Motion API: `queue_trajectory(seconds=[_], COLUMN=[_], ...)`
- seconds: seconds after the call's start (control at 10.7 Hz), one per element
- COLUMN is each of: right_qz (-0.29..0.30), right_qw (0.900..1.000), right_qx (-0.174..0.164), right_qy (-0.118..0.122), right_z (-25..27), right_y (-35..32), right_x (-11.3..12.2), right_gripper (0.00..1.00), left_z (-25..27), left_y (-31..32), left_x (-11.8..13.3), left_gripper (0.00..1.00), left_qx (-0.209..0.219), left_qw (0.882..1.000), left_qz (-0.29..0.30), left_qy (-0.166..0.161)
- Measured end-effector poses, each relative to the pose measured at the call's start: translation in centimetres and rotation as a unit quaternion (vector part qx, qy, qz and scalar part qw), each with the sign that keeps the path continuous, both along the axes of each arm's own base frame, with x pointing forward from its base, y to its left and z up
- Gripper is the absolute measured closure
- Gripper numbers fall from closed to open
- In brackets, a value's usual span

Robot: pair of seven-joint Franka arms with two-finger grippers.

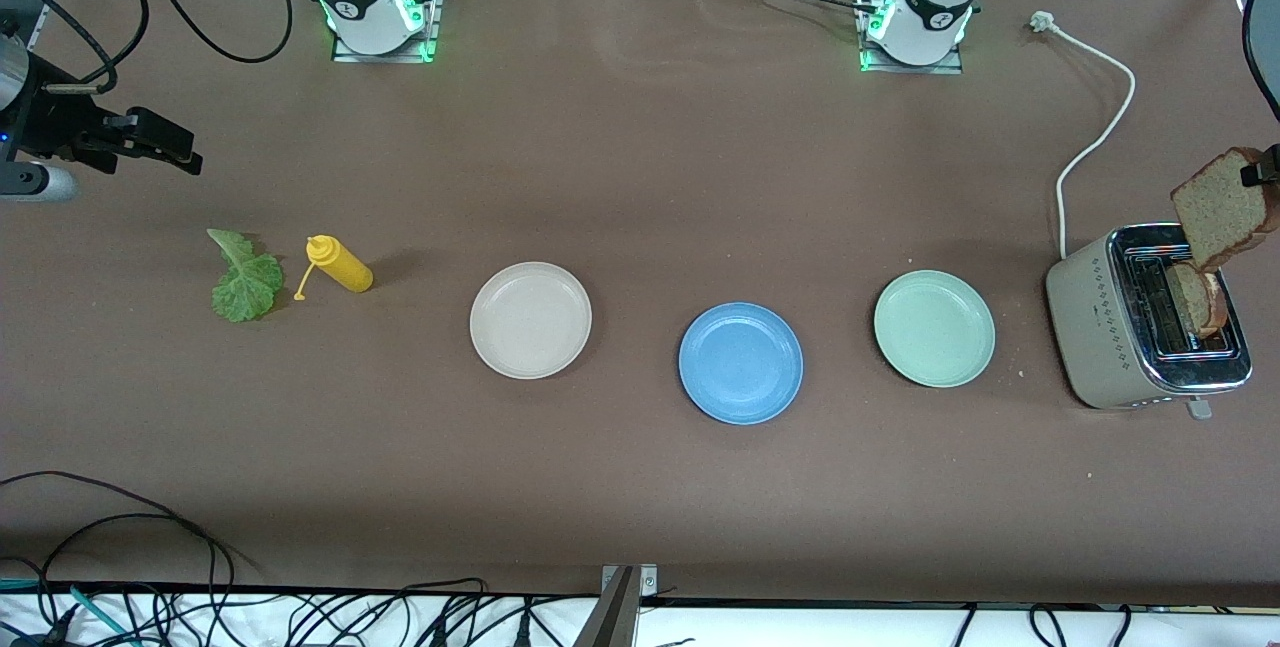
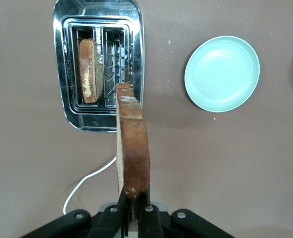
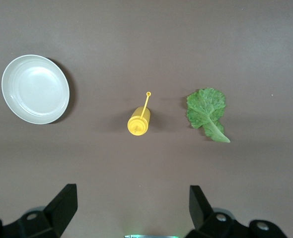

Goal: Make sandwich in blue plate with both arms
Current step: 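Lift the bread slice up out of the toaster with the left gripper, then carry the bread slice over the blue plate with the left gripper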

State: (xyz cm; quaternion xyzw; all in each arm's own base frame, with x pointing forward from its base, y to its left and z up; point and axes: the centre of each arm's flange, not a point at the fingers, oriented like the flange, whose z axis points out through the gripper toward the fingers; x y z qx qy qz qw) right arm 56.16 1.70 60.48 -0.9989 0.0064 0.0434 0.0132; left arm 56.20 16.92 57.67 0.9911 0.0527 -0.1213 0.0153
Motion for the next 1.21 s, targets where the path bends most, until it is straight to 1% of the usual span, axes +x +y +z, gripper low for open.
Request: queue_trajectory(seconds=[0.28, 0.65, 0.75, 0.84, 0.93, 1.02, 1.12, 1.21], right_qz=[0.000, -0.005, -0.005, -0.005, -0.005, -0.005, -0.005, -0.005], right_qw=[1.000, 1.000, 1.000, 1.000, 1.000, 1.000, 1.000, 1.000], right_qx=[0.000, 0.000, 0.000, 0.000, 0.000, 0.000, 0.000, 0.000], right_qy=[0.000, 0.000, 0.000, 0.000, 0.000, 0.000, 0.000, 0.000], right_z=[0.0, 0.0, 0.0, 0.0, 0.0, 0.0, 0.0, 0.0], right_y=[0.0, -0.6, -0.6, -0.6, -0.6, -0.6, -0.6, -0.6], right_x=[0.0, 0.0, 0.0, 0.0, 0.0, 0.0, 0.0, 0.0], right_gripper=[0.00, 0.00, 0.00, 0.00, 0.00, 0.00, 0.00, 0.00], left_z=[-0.1, -0.6, -1.1, -1.7, -2.5, -3.2, -3.9, -5.0], left_y=[-2.1, -10.9, -13.1, -14.5, -15.6, -16.8, -18.5, -20.4], left_x=[0.6, 2.3, 2.4, 2.3, 2.1, 1.9, 1.9, 2.0], left_gripper=[0.91, 0.91, 0.91, 0.91, 0.91, 0.91, 0.91, 0.91], left_qx=[0.000, 0.005, -0.010, -0.038, -0.066, -0.081, -0.102, -0.140], left_qw=[1.000, 0.999, 0.999, 0.999, 0.998, 0.997, 0.995, 0.990], left_qz=[-0.016, -0.040, -0.031, -0.013, -0.003, -0.003, 0.005, 0.025], left_qy=[0.001, 0.006, 0.001, -0.004, -0.002, 0.002, 0.000, 0.000])
